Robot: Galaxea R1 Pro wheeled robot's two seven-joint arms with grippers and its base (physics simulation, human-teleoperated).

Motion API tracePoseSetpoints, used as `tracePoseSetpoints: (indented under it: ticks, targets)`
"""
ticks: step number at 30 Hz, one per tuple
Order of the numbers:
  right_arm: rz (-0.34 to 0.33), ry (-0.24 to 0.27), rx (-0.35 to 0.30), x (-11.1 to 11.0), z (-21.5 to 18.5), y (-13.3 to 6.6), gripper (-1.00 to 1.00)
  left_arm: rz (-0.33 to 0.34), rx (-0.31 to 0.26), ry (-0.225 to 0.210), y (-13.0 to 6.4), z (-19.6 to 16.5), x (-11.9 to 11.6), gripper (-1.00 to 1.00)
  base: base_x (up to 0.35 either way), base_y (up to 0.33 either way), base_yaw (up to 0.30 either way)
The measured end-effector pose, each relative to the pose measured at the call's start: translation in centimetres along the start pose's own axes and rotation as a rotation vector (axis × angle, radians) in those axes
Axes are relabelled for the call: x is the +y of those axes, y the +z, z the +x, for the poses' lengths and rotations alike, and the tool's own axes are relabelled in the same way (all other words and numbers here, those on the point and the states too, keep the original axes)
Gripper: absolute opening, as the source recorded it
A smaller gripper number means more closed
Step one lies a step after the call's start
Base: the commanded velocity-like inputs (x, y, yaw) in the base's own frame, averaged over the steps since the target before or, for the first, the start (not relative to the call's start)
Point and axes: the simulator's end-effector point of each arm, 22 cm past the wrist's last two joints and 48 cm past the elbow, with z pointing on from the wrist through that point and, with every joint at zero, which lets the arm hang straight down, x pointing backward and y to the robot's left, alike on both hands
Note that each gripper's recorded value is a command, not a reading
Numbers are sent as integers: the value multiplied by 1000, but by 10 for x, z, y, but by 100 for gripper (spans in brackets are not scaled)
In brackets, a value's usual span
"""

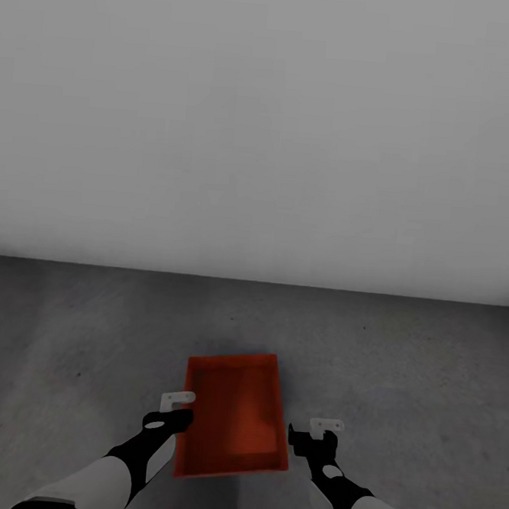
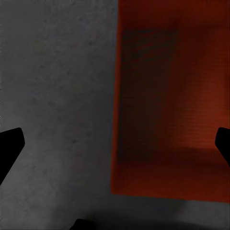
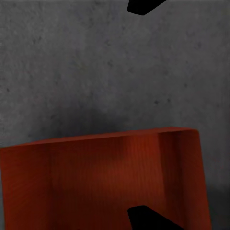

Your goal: Move the two storage containers from the living room to the garage. In the garage, place one container on the floor and stack the other container on top of it (either order is fine).

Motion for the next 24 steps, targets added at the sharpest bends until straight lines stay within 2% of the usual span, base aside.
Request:
tracePoseSetpoints:
  ticks: [24]
  targets:
    - [0, 0, 1, -1, -16, -30, 100, 0, 0, 0, -32, -10, 3, 100, 0, 0, 0]
